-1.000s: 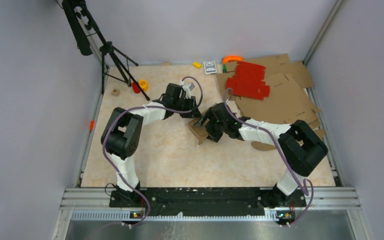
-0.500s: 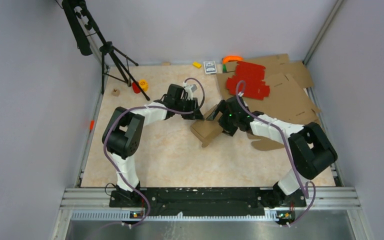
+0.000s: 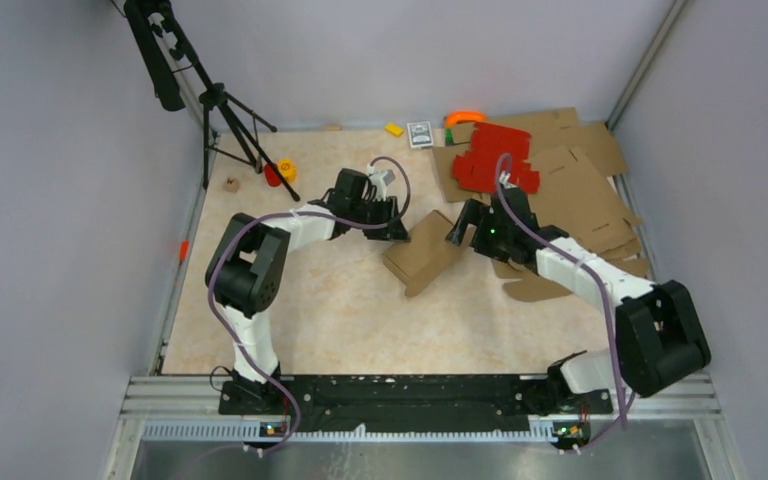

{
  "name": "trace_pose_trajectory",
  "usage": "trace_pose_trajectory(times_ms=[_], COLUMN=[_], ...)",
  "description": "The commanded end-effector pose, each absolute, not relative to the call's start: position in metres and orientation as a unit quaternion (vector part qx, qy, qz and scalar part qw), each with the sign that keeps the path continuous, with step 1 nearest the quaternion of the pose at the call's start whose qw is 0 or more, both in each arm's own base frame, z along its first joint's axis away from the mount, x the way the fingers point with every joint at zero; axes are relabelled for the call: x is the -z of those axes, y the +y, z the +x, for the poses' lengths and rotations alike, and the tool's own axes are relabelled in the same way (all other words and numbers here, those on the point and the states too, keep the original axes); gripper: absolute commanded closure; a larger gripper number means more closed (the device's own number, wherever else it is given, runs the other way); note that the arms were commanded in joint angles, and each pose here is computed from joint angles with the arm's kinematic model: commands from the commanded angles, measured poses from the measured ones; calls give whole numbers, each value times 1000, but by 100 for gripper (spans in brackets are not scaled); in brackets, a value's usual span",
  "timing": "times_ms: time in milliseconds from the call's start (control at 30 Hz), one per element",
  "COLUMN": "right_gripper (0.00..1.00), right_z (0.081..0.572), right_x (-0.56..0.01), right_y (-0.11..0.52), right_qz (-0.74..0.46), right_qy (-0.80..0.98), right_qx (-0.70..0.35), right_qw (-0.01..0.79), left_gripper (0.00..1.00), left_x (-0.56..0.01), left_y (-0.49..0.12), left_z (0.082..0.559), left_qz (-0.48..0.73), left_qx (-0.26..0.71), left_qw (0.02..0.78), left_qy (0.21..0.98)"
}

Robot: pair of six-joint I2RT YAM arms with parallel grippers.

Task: Fold the paper box

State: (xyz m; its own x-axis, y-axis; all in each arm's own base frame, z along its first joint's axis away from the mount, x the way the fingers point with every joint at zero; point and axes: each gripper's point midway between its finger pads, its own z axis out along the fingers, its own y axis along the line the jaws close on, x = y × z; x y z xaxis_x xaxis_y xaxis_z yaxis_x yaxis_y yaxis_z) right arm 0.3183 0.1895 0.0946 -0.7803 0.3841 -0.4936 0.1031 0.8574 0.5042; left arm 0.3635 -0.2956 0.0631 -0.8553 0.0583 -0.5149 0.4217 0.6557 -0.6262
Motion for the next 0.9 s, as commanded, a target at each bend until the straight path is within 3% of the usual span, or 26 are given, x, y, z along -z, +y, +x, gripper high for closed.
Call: trace_pose_trajectory(times_ms=[0,200,333,500,533,733,867], right_gripper=[5,5,9,14,16,30,34], right_z=[324,354,382,405,409,421,411], right_x=[-122,-160,-166,-153,-149,-117,-100], right_y=[159,126,145,191,196,215,231], right_qz=[52,35,14,-65,-77,-110,-103], right_qy=[906,887,876,867,866,870,865], right_qx=[-187,-140,-204,-287,-294,-326,-380], right_qw=[376,438,438,403,397,352,312], left_gripper=[54,47,35,33,39,99,100], left_x=[-54,-86,-99,-99,-96,-80,-71], left_y=[-291,-273,-251,-231,-227,-237,-249], left_z=[355,359,354,321,311,256,248], left_qz=[150,143,122,101,98,84,78], left_qx=[373,341,303,296,297,340,350], left_qw=[230,302,351,350,348,302,287], left_qy=[886,879,877,883,884,887,888])
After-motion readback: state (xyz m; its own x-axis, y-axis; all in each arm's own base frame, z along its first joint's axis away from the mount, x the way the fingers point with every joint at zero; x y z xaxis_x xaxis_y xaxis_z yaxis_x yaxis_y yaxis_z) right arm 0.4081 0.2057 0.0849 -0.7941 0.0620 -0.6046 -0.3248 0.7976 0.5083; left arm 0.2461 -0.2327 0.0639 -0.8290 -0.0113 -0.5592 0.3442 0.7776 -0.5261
